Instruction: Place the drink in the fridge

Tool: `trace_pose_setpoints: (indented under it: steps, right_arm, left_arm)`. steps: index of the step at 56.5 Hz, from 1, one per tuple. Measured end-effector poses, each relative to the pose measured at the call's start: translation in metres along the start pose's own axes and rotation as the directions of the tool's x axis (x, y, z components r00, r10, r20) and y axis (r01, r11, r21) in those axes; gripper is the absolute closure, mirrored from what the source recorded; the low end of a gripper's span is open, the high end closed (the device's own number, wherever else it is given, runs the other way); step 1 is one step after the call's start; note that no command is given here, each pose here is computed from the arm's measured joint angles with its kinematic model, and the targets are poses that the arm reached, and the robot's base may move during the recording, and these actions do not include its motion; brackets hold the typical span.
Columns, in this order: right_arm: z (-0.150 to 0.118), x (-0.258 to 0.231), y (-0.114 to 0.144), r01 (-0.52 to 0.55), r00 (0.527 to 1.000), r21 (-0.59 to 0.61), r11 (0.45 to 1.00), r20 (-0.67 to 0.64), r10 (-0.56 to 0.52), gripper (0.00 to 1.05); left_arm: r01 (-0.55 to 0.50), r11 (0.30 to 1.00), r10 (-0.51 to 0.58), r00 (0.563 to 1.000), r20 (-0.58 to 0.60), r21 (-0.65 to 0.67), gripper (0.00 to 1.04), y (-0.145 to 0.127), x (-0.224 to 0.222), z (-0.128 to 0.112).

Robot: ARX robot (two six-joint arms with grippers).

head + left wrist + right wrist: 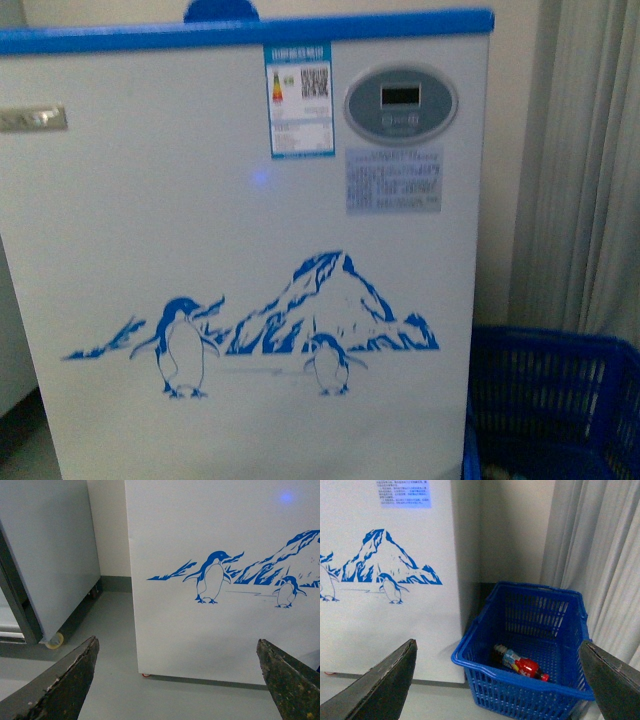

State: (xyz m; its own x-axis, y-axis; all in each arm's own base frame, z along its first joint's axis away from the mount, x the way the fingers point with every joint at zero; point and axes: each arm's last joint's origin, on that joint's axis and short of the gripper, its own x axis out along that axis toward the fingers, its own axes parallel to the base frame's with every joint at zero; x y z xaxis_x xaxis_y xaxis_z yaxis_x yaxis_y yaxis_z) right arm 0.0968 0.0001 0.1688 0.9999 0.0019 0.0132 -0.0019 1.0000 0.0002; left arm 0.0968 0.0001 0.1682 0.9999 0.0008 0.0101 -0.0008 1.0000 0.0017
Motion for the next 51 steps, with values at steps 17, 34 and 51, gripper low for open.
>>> trace_pose_setpoints:
  steps: [17, 34, 51]
  right_arm:
    - [-0.0001, 0.0, 0.0, 0.0, 1.0, 0.0, 1.0, -0.001, 0.0, 0.08]
    - [0.0, 0.0, 0.0, 0.001, 1.0, 0.0, 1.0, 0.0, -0.001, 0.08]
    - [0.0, 0.0, 0.0, 0.0, 1.0, 0.0, 1.0, 0.0, 0.0, 0.08]
  left_arm:
    - [0.0, 1.0, 0.0, 1.0, 0.0, 0.0, 0.08, 0.0, 0.0, 0.0]
    - [0.0, 1.0, 0.0, 1.0, 0.0, 0.0, 0.08, 0.0, 0.0, 0.0]
    - [0.0, 1.0, 0.0, 1.0, 0.0, 0.0, 0.08, 0.0, 0.0, 0.0]
